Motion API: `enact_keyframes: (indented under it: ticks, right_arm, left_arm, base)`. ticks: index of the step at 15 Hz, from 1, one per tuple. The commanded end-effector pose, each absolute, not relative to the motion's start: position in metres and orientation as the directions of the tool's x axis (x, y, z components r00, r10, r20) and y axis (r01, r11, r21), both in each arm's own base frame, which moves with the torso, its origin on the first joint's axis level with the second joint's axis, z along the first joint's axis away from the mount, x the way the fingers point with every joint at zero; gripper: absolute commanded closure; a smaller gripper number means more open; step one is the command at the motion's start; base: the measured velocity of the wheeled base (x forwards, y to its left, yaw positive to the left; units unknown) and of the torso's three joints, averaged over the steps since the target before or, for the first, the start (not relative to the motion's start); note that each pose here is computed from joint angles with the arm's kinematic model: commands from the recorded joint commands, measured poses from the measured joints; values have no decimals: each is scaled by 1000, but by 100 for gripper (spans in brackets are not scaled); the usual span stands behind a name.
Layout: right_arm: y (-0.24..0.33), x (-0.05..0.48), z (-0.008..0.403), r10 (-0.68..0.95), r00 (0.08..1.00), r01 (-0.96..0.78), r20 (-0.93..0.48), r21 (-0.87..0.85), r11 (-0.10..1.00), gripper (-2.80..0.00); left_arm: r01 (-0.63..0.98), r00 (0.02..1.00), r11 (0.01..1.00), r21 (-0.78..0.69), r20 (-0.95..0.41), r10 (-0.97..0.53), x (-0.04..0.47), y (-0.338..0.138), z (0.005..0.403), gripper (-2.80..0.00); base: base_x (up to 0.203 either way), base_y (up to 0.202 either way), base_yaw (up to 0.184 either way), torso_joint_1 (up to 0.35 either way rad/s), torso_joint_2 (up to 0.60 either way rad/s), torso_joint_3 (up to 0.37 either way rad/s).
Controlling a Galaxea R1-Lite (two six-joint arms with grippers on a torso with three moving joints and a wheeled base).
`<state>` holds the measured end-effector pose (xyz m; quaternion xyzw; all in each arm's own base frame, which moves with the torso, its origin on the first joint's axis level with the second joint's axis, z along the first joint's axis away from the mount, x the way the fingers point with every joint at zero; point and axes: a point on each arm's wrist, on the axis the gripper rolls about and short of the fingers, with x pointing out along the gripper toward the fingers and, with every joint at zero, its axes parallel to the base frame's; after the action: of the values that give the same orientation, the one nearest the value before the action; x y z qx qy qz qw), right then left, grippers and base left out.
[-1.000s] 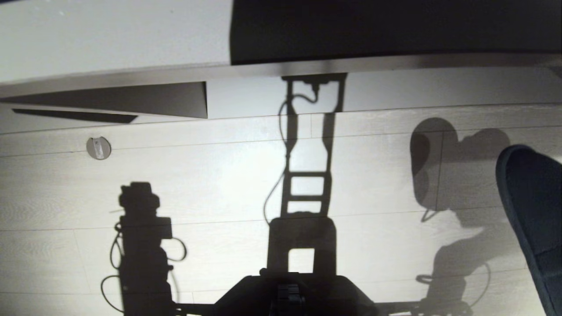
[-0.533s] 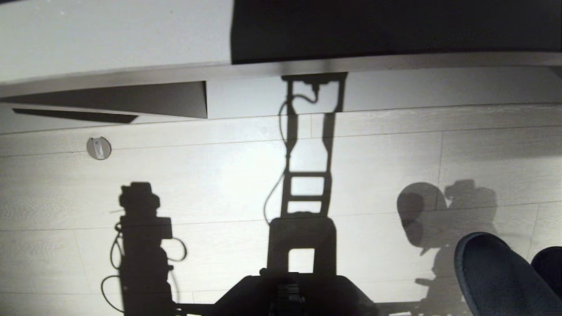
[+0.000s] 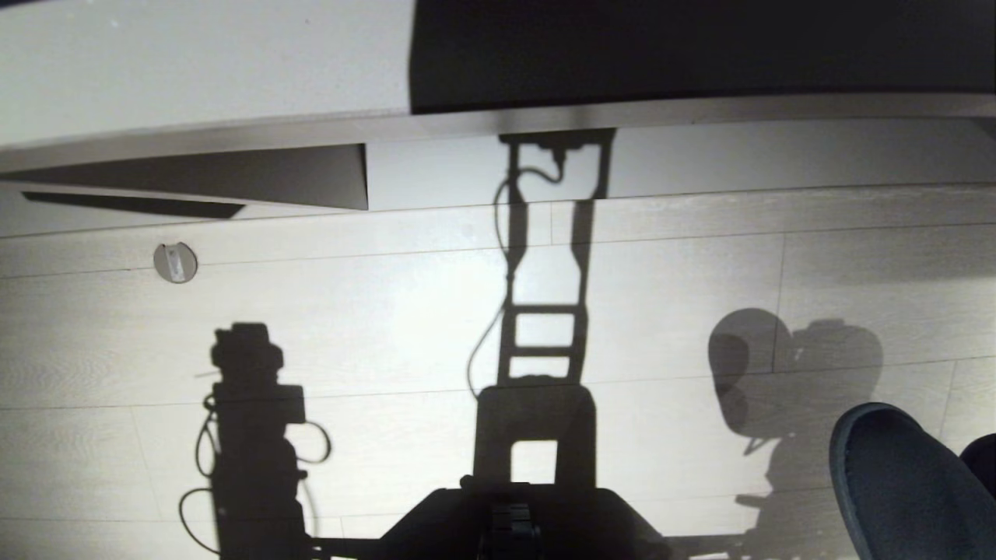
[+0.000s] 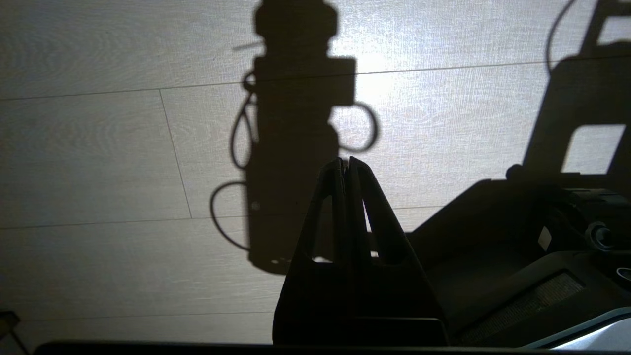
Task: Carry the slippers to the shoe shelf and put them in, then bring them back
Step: Place the slippers on the floor
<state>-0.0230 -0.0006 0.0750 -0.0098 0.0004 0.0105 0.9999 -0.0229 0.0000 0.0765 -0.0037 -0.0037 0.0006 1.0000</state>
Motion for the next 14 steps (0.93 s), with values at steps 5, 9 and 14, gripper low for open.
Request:
enact_keyframes:
  ticks: [5, 9, 14]
  right_arm:
    - [-1, -23, 74, 21, 1000, -22, -9, -20, 1000, 0]
    - [-1, -23, 74, 21, 1000, -22, -9, -20, 1000, 0]
    - [-1, -23, 74, 21, 1000, -22, -8, -20, 1000, 0]
  left_arm:
    - [-1, 1000, 1000, -8, 8, 2, -23, 0, 77, 0]
    - [-1, 1000, 1000, -9, 6, 2, -23, 0, 77, 0]
    - [-1, 1000, 1000, -9, 6, 2, -23, 0, 77, 0]
  base:
    - [0, 0, 0, 0, 0, 0]
    - [0, 0, 0, 0, 0, 0]
    - [0, 0, 0, 0, 3, 26]
